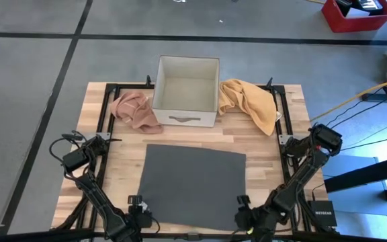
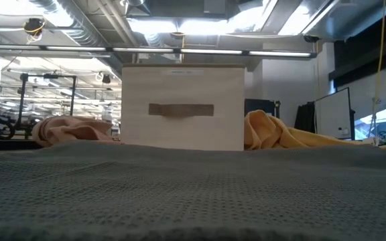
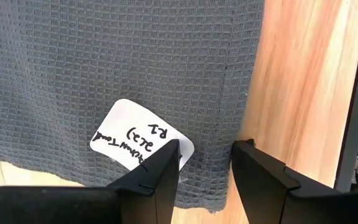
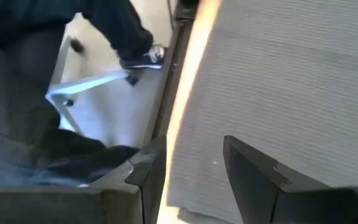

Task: Fold towel
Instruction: Fold the dark gray towel

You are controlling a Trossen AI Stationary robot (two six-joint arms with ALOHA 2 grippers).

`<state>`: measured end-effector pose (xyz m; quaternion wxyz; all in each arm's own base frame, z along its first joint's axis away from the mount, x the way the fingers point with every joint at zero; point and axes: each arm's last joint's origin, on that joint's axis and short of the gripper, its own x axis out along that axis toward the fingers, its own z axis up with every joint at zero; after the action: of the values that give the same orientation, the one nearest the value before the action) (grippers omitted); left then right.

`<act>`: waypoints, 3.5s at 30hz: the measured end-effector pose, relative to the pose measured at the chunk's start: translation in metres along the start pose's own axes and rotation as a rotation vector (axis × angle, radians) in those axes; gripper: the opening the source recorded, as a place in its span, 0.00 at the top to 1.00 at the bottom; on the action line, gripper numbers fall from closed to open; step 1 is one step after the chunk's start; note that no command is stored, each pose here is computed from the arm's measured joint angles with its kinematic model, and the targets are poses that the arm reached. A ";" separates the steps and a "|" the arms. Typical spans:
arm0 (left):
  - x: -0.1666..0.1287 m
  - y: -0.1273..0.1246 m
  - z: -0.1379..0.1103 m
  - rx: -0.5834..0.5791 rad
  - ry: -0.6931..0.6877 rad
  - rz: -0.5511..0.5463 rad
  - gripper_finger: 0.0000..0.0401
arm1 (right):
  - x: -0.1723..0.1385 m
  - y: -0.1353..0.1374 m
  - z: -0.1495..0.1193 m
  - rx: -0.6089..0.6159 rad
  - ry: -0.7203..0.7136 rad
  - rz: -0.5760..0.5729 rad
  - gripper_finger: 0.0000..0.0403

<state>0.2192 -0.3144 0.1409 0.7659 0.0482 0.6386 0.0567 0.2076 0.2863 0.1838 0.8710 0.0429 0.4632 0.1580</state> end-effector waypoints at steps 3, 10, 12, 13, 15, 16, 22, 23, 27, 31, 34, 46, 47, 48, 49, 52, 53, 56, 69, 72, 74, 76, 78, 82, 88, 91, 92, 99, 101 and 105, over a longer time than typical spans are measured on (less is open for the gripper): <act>0.000 0.000 0.000 0.012 0.000 0.000 0.66 | 0.000 0.000 0.000 0.017 -0.005 -0.008 0.59; -0.005 0.000 0.002 0.041 0.000 0.000 0.83 | 0.000 0.001 -0.001 0.018 0.004 0.001 0.59; -0.008 -0.001 0.003 0.059 -0.004 -0.006 0.89 | 0.000 0.001 -0.002 0.016 0.010 -0.003 0.59; -0.010 -0.002 0.004 0.066 -0.008 -0.011 0.92 | 0.000 0.000 -0.002 0.015 0.013 -0.006 0.59; -0.012 -0.002 0.005 0.079 -0.008 -0.011 0.98 | 0.000 0.001 -0.002 0.016 0.018 0.000 0.59; -0.012 -0.002 0.005 0.080 -0.005 -0.008 0.98 | 0.000 0.001 -0.002 0.018 0.011 0.006 0.59; -0.013 -0.001 0.005 0.079 -0.002 -0.005 0.95 | -0.002 0.011 -0.006 0.058 0.051 0.104 0.59; -0.013 -0.001 0.005 0.079 -0.002 -0.005 0.95 | -0.001 0.013 -0.008 0.063 0.054 0.106 0.59; -0.013 -0.001 0.005 0.077 0.000 -0.005 0.97 | 0.013 0.015 -0.015 0.060 0.062 0.090 0.59; -0.014 -0.001 0.005 0.077 0.000 -0.003 0.99 | 0.033 0.012 -0.023 0.026 0.063 0.019 0.59; -0.014 -0.001 0.004 0.073 0.001 0.000 0.98 | 0.037 0.011 -0.025 -0.006 0.048 -0.012 0.59; -0.014 0.001 0.004 0.062 0.007 0.012 0.96 | 0.041 0.019 -0.037 -0.140 0.003 -0.062 0.60; -0.014 0.001 0.004 0.062 0.005 0.014 0.96 | 0.043 0.019 -0.039 -0.139 0.009 -0.066 0.60; -0.014 0.001 0.004 0.062 0.004 0.014 0.96 | 0.045 0.020 -0.041 -0.134 0.015 -0.072 0.60; -0.014 0.001 0.004 0.062 0.003 0.014 0.96 | 0.046 0.019 -0.042 -0.133 0.015 -0.080 0.60; -0.014 0.001 0.004 0.062 0.000 0.018 0.96 | 0.050 0.018 -0.043 -0.133 0.008 -0.099 0.60; -0.014 0.001 0.004 0.063 -0.002 0.019 0.96 | 0.051 0.017 -0.044 -0.135 0.012 -0.103 0.61; -0.014 0.001 0.004 0.067 -0.003 0.020 0.96 | 0.053 0.017 -0.045 -0.137 0.014 -0.114 0.66; -0.015 0.001 0.004 0.104 -0.005 0.020 0.96 | 0.043 0.031 -0.036 -0.160 0.034 -0.121 0.96; -0.015 0.001 0.004 0.128 -0.005 0.018 0.96 | 0.038 0.036 -0.031 -0.169 0.044 -0.139 0.98; -0.015 0.000 0.004 0.141 -0.002 0.014 0.96 | 0.034 0.039 -0.029 -0.165 0.043 -0.163 0.97; -0.015 0.000 0.004 0.149 0.009 0.005 0.96 | 0.032 0.041 -0.026 -0.160 0.034 -0.181 0.96; -0.016 0.000 0.004 0.149 0.023 -0.008 0.96 | 0.031 0.040 -0.026 -0.146 0.038 -0.193 0.96; -0.025 -0.004 0.007 0.136 0.032 -0.068 0.96 | 0.031 0.040 -0.027 -0.135 0.040 -0.197 0.98; -0.038 0.002 0.012 0.097 0.016 -0.065 0.99 | 0.031 0.038 -0.026 -0.118 0.033 -0.215 0.98; -0.041 0.006 0.016 0.069 -0.013 -0.066 0.98 | 0.031 0.038 -0.027 -0.119 0.038 -0.216 0.99; -0.039 0.006 0.016 0.060 -0.011 -0.055 0.98 | 0.031 0.038 -0.027 -0.118 0.039 -0.216 0.99; -0.031 0.009 0.016 0.030 -0.030 -0.006 0.87 | 0.031 0.037 -0.026 -0.112 0.033 -0.222 0.99; -0.031 0.010 0.017 0.024 -0.036 0.002 0.81 | 0.031 0.037 -0.026 -0.113 0.032 -0.223 0.99; -0.027 0.012 0.021 0.053 -0.041 0.020 0.69 | 0.031 0.037 -0.026 -0.113 0.030 -0.225 0.98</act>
<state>0.2344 -0.3064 0.1728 0.7768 0.0760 0.6234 0.0464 0.1933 0.3295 0.1524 0.8771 -0.0607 0.4686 0.0859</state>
